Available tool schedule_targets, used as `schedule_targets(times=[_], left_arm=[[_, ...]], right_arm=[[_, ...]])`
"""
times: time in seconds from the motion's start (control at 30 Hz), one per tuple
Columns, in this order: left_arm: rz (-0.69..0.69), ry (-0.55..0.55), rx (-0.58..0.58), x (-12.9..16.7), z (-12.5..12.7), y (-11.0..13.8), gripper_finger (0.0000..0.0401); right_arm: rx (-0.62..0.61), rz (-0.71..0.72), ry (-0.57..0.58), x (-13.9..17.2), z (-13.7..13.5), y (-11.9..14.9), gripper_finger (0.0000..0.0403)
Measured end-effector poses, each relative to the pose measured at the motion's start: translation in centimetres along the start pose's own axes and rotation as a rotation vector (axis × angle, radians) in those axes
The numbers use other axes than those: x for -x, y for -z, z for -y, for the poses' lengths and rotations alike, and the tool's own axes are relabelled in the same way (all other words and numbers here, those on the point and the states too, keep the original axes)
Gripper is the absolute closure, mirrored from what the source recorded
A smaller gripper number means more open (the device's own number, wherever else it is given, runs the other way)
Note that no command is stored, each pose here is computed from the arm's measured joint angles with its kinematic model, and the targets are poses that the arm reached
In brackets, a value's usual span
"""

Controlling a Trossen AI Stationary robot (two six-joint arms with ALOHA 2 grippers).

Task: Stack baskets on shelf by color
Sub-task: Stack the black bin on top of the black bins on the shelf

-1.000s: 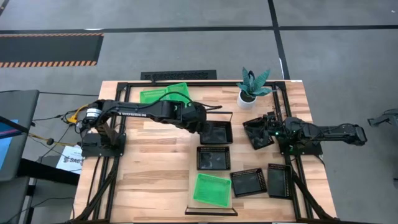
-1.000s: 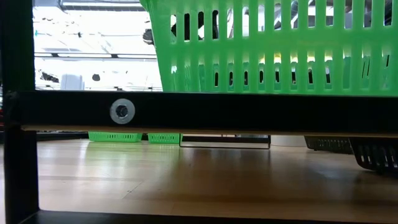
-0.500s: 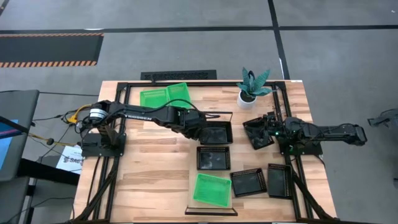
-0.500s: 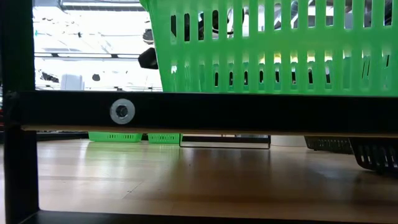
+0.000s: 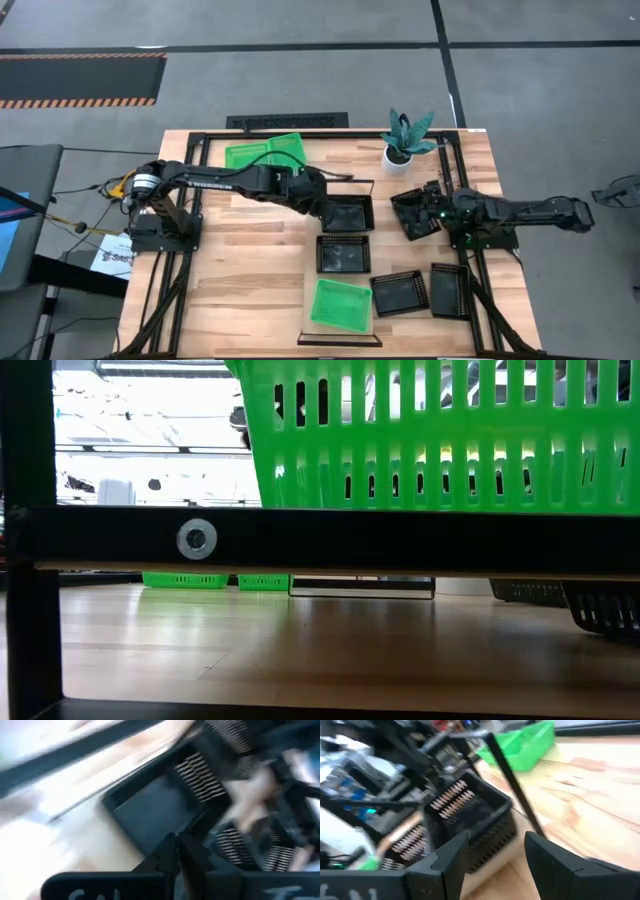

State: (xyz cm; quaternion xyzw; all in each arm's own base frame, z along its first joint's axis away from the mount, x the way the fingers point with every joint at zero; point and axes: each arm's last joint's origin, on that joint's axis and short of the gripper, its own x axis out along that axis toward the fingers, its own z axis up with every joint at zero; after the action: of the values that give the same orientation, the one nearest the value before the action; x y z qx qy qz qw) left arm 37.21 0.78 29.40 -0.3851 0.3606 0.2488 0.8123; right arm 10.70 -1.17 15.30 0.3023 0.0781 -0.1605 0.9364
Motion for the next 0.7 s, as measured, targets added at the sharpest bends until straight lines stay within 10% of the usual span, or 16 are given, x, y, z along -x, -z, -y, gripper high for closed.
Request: schedule_targets(times=[0.13, 0.7], left_arm=[[0.039, 0.124, -0.118, -0.3, 1.5, 0.0, 0.0399], [-0.068, -0.002, -0.179, -2.4, 0.2, 0.9, 0.0401]], right_arm=[[0.009, -0.057, 0.054, -0.2, 0.2, 0.3, 0.0184], [0.002, -0.242, 0.39, 2.0, -2.7, -5.0, 0.0192]])
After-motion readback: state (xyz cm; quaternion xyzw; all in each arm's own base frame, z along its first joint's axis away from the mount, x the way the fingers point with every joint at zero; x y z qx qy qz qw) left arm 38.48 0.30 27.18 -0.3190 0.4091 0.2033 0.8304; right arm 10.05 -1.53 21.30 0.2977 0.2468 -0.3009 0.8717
